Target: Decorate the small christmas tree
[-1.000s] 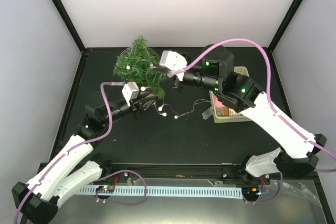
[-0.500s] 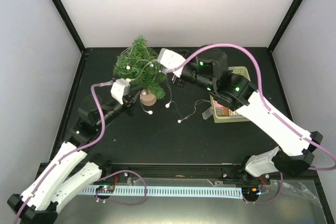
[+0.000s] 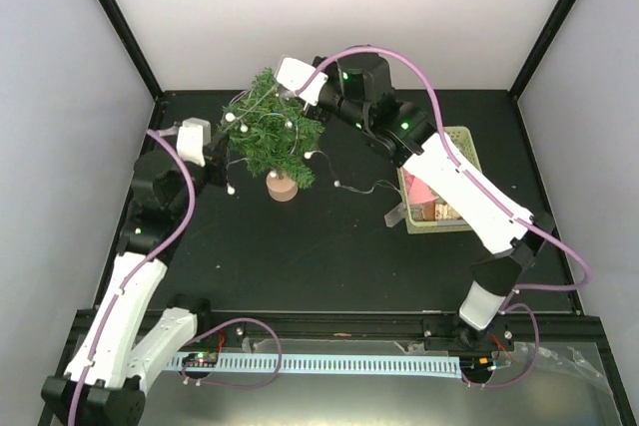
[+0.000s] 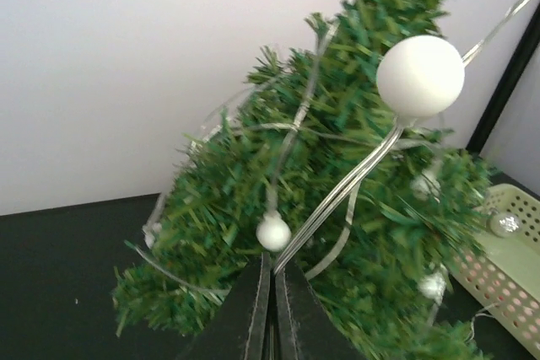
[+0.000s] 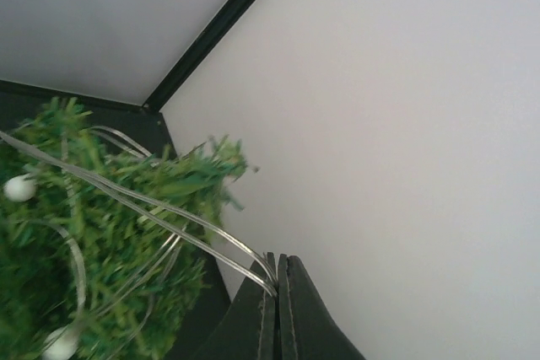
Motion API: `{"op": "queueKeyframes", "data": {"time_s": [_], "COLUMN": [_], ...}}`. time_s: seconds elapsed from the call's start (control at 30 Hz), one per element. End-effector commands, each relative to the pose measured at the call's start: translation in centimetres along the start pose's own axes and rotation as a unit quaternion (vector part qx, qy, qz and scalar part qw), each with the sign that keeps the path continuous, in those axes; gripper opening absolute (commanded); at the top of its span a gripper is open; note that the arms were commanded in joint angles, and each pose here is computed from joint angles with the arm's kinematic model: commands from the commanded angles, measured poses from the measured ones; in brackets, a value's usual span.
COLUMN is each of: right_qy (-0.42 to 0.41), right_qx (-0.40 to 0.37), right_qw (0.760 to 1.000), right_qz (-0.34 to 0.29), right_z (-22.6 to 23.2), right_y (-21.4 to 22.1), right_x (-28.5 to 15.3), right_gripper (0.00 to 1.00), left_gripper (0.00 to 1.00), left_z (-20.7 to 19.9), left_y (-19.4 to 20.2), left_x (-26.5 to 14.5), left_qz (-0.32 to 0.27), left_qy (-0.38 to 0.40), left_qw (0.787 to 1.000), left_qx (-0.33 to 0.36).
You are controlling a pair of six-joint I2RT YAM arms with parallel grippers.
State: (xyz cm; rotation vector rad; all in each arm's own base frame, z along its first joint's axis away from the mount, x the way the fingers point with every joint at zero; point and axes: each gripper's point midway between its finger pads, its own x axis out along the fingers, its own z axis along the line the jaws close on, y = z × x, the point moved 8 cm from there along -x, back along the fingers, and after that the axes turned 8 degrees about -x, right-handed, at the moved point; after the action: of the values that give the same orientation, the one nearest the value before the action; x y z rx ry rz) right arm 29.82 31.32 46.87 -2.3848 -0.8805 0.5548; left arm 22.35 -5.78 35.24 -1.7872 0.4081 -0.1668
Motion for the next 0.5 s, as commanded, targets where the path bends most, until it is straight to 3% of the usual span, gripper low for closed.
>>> {"op": "queueKeyframes", "data": {"time_s": [0.0, 0.47], "right_qy": [0.067, 0.099], "right_qx": [-0.026, -0.020], "right_qw": [0.997, 0.994], "right_qz": [0.007, -0.027], "right_z": [-3.4, -5.9], "right_y": [-0.3, -0.8], "right_x": [0.7, 3.5], "right_gripper": [0.01, 0.01], "left_gripper": [0.01, 0.02], "left_z": [0.8, 3.1], "left_y": [-2.3, -5.2], "left_x": [1.1, 3.0], "left_qz": [-0.011, -0.053], "left_qy": [-0.002, -0.024], "left_qw": [1.000, 0.997], "left_qx": [-0.009, -0.044]}}
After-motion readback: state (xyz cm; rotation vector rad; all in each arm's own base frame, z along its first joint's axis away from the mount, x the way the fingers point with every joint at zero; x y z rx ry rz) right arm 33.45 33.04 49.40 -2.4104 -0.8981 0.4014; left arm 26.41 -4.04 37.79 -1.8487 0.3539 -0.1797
